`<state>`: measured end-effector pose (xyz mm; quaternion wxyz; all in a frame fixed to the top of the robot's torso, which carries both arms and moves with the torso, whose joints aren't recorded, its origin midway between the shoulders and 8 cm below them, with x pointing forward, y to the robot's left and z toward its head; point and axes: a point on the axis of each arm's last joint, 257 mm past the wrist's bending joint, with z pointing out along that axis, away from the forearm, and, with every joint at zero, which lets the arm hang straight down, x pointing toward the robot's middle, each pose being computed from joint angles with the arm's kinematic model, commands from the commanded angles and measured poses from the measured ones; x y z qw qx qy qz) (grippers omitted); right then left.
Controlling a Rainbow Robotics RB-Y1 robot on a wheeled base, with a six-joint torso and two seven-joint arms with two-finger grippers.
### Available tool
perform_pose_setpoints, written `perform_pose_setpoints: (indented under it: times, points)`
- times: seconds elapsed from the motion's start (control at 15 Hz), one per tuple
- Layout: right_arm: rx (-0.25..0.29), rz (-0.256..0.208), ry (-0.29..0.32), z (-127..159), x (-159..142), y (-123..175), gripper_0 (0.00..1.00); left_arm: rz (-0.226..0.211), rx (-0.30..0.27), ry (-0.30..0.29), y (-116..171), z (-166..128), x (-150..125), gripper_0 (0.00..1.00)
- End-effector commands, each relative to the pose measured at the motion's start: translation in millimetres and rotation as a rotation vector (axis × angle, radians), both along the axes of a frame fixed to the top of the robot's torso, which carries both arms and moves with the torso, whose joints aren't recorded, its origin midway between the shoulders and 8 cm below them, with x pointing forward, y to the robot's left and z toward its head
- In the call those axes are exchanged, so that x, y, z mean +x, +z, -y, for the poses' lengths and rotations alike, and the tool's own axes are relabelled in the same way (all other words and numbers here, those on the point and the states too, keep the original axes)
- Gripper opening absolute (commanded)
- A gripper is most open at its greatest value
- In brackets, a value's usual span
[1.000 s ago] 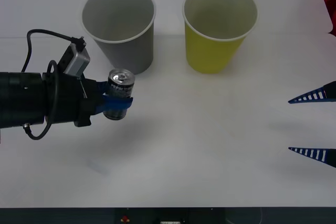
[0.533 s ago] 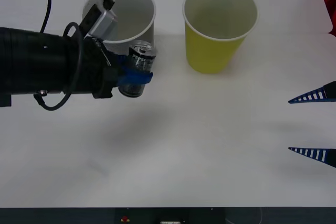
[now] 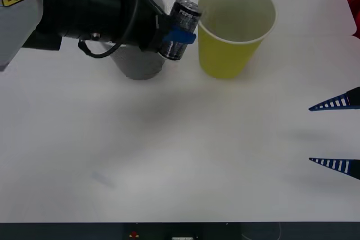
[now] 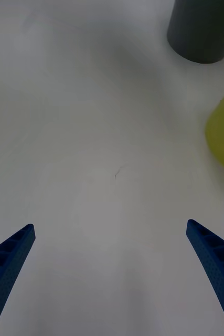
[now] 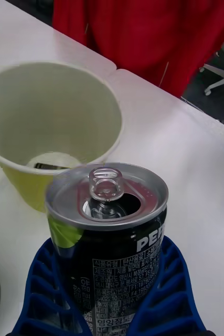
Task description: Put the can into the green bin and the plastic bottle into the gray bin
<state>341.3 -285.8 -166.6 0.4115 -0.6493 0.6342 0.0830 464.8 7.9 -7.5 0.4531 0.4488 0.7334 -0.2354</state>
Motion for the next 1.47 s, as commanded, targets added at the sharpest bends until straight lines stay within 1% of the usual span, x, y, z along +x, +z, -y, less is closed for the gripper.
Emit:
perform_pose_setpoints:
  times: [0.07,0.2,0.33,0.53,0.73,0.8,1.0,1.27,1.33,1.4,1.47]
  points:
    - [0.000,0.000,0.000,0.0,0.0,0.0,1.00,0.009,-0.005,0.016,19.3,25.0,30.0,0.00]
    - [0.000,0.000,0.000,0.0,0.0,0.0,1.00,0.041,0.009,0.037,28.3,46.6,52.1,0.00]
    - [0.000,0.000,0.000,0.0,0.0,0.0,1.00,0.054,0.001,0.057,31.7,71.3,73.2,0.00]
    - [0.000,0.000,0.000,0.0,0.0,0.0,1.00,0.032,-0.025,0.074,31.2,97.3,90.8,0.00]
    - [0.000,0.000,0.000,0.0,0.0,0.0,1.00,0.060,-0.018,0.105,28.5,119.4,108.0,0.00]
    - [0.000,0.000,0.000,0.0,0.0,0.0,1.00,0.060,-0.025,0.111,27.6,124.7,111.3,0.00]
    - [0.000,0.000,0.000,0.0,0.0,0.0,1.00,0.099,-0.037,0.118,20.3,133.2,122.1,0.00]
    - [0.000,0.000,0.000,0.0,0.0,0.0,1.00,0.101,-0.035,0.117,18.9,133.6,122.7,0.00]
    - [0.000,0.000,0.000,0.0,0.0,0.0,1.00,0.105,-0.033,0.118,18.9,133.2,123.2,0.34]
    - [0.000,0.000,0.000,0.0,0.0,0.0,1.00,0.106,-0.030,0.116,18.3,133.4,123.0,0.77]
    - [0.000,0.000,0.000,0.0,0.0,0.0,1.00,0.109,-0.027,0.116,18.6,132.9,123.3,0.95]
